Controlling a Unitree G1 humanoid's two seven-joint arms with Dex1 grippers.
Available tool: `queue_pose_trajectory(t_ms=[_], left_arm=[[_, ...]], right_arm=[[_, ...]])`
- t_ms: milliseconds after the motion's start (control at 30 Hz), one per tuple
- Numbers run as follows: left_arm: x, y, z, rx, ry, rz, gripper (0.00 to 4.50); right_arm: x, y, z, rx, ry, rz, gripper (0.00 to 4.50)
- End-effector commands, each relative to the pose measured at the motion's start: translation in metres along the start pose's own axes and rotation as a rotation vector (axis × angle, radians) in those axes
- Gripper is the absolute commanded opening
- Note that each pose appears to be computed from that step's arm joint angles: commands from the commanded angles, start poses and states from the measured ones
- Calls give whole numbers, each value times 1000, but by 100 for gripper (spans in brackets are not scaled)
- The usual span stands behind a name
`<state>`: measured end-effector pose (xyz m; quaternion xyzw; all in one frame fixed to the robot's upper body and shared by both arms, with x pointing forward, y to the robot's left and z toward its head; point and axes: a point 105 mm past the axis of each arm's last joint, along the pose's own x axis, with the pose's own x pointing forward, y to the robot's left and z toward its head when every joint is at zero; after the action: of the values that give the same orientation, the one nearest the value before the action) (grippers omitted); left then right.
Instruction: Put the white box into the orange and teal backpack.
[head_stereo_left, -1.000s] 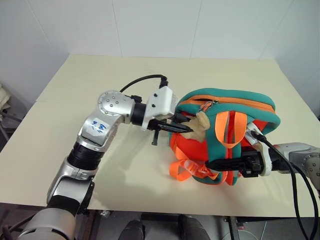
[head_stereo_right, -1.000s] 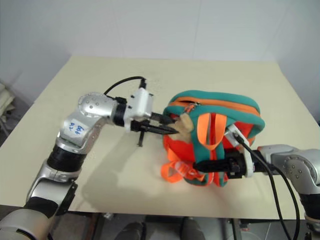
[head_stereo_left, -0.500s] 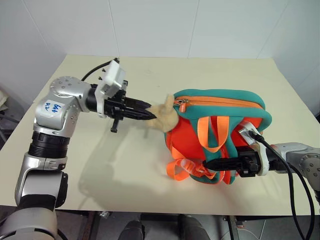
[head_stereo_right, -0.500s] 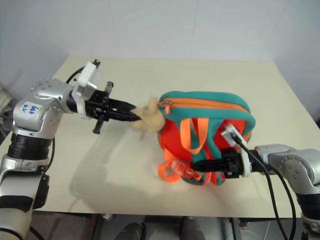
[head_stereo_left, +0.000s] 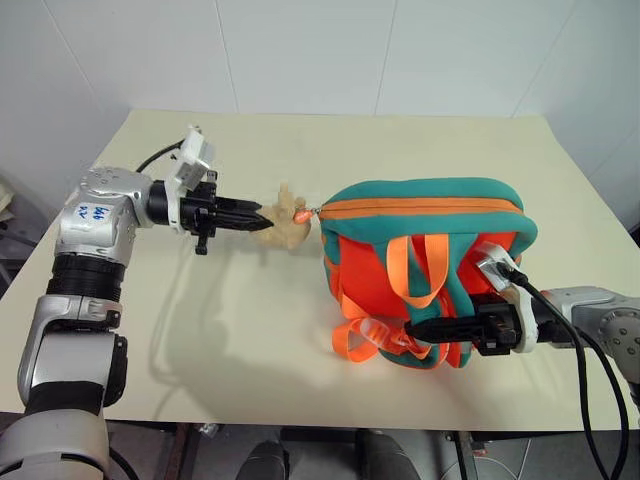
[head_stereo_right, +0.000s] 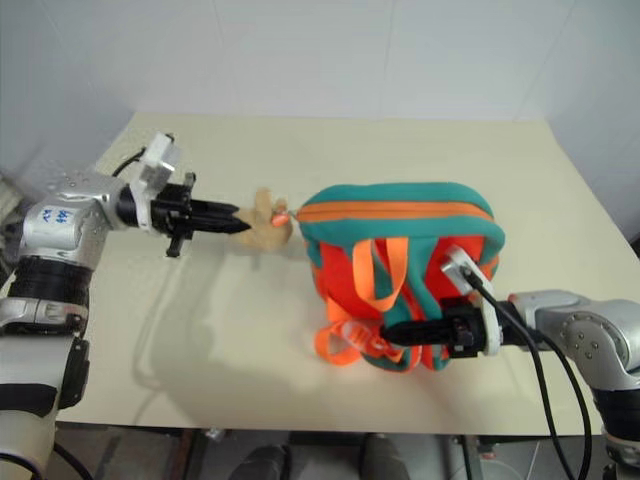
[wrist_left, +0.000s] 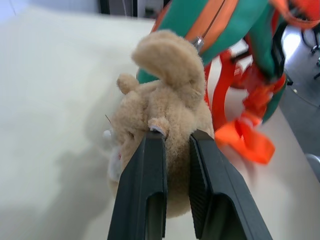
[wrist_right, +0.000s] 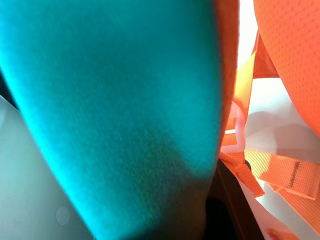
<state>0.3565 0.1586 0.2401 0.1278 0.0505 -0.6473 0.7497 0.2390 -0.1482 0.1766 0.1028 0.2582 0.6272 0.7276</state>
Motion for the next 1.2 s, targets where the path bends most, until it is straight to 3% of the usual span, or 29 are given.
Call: queue_pose_trajectory(t_ms=[33, 200, 400, 533, 700, 833, 967, 1000, 1200], left_arm=[[-4, 11, -20, -45, 59, 68, 40], [26, 23, -51, -53, 110, 109, 40], [57, 29, -69, 23, 167, 146, 40], [79, 13, -82, 70, 214, 45, 40], [98, -10, -80, 97, 152, -62, 40], [90, -19, -64, 123, 76, -48, 40], [54, -17, -47, 179, 46, -8, 40], [46, -16, -41, 206, 24, 8, 39], [12, -35, -32, 236, 52, -14, 221]], right_arm=[[-1, 5, 2, -11, -10, 10, 59], [-1, 6, 3, -11, -14, 9, 59], [-4, 8, 2, -8, -19, -3, 59], [-4, 8, 1, -6, -26, -11, 59], [-3, 8, 2, -7, -33, -13, 59], [-2, 8, 6, -26, -53, -7, 59], [-7, -3, 21, -99, -135, -73, 59], [-8, -5, 27, -124, -168, -92, 93], [-26, -3, 51, -246, -242, -151, 284]])
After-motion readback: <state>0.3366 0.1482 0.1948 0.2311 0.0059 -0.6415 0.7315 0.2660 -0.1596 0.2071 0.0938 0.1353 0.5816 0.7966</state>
